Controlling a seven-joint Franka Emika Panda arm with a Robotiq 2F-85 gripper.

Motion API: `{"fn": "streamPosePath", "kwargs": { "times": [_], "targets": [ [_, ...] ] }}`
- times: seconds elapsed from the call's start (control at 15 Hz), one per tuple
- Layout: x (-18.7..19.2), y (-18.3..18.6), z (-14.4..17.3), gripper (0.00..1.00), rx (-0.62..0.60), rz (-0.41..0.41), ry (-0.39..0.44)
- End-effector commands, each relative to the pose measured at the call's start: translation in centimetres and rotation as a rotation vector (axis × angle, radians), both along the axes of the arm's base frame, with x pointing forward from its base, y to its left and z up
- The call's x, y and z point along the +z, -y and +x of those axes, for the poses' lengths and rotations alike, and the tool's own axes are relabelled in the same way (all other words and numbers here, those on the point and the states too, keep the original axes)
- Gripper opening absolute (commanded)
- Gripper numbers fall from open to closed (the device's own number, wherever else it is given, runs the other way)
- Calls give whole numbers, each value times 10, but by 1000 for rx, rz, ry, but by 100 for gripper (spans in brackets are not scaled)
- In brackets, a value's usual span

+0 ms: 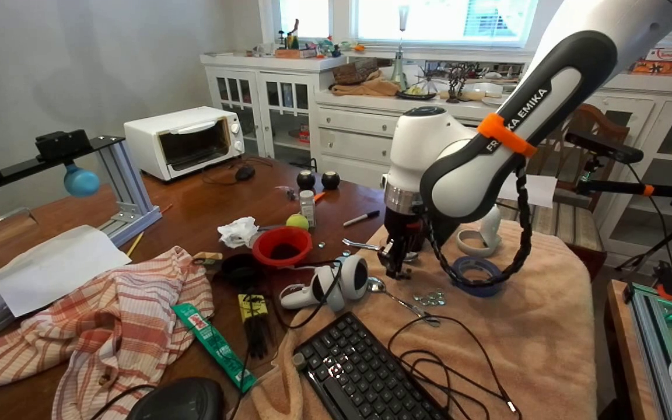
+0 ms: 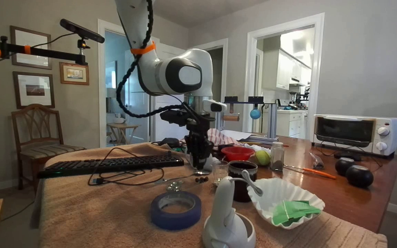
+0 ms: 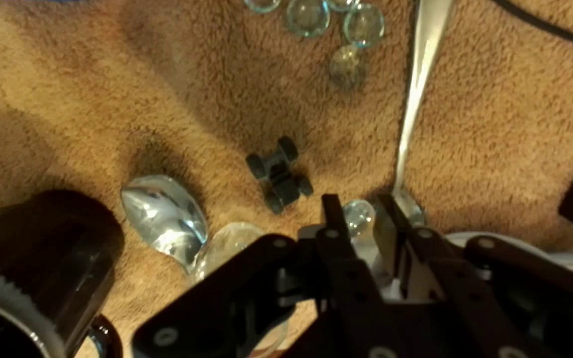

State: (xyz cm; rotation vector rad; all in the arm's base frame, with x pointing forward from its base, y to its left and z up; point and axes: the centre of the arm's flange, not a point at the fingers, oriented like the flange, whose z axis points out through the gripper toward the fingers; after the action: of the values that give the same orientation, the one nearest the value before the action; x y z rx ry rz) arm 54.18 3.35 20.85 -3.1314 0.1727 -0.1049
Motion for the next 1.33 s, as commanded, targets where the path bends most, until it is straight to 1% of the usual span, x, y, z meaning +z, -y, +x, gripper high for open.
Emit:
{"fn": "streamPosePath", "kwargs": {
  "times": [0.0,0.33,0.53,1.13,1.2,1.27],
  "targets": [
    [19,10,17,5,-80,5,34],
    [33,27,35,5,-160,-3,77],
    [37,38,38,5,-198,-14,88],
    [36,48,35,5,-238,-44,57],
    [35,48,35,46,-244,-44,54],
    [35,47,34,47,-244,-42,55]
  ]
}}
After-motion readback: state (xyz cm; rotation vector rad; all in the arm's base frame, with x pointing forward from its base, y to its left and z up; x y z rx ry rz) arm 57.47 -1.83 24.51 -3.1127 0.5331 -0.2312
